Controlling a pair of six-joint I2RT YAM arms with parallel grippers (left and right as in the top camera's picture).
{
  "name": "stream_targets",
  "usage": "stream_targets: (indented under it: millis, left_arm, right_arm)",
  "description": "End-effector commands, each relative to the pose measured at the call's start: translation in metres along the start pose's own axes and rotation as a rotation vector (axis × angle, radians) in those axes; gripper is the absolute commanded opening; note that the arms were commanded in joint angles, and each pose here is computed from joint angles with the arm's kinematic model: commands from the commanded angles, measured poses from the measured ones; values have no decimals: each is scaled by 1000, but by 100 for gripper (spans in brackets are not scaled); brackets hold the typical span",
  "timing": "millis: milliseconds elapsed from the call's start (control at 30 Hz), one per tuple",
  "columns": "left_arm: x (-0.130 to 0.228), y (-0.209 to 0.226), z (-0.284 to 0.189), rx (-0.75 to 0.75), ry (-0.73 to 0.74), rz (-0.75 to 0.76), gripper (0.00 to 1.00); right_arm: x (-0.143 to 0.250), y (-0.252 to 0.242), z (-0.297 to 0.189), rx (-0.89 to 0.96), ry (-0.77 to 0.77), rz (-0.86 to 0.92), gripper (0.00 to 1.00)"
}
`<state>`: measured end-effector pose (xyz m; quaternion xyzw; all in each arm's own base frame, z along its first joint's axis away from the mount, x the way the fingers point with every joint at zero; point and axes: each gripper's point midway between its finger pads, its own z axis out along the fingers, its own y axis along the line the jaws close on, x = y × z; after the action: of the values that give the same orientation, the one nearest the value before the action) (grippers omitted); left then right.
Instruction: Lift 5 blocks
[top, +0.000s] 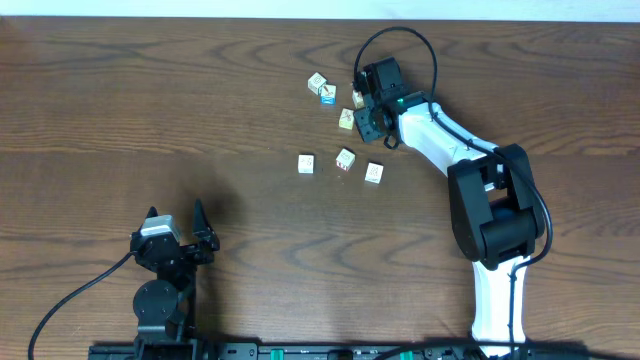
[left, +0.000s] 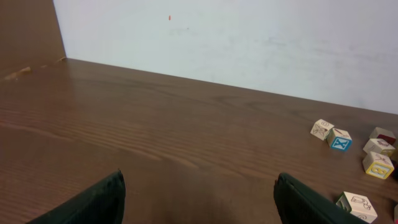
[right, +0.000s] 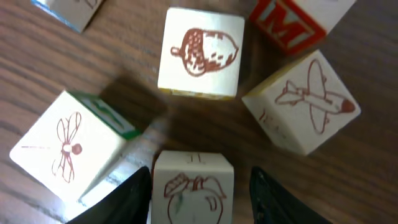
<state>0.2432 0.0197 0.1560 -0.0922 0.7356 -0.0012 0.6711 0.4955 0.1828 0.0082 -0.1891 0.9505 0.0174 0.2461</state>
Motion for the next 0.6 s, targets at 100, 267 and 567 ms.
stream_targets:
  millis: [100,267,567]
  left_arm:
    - [17,4,1,-16,46,20,77]
    - [17,4,1,-16,45,20,77]
    - [8,-5,-2,30,44,16,77]
  right_arm:
    - [-11,-10,-3,31,-22,2,40]
    - [-16,-10,-9,31,-14,3,27]
    - [-6,-6,-41,23,87,61,1]
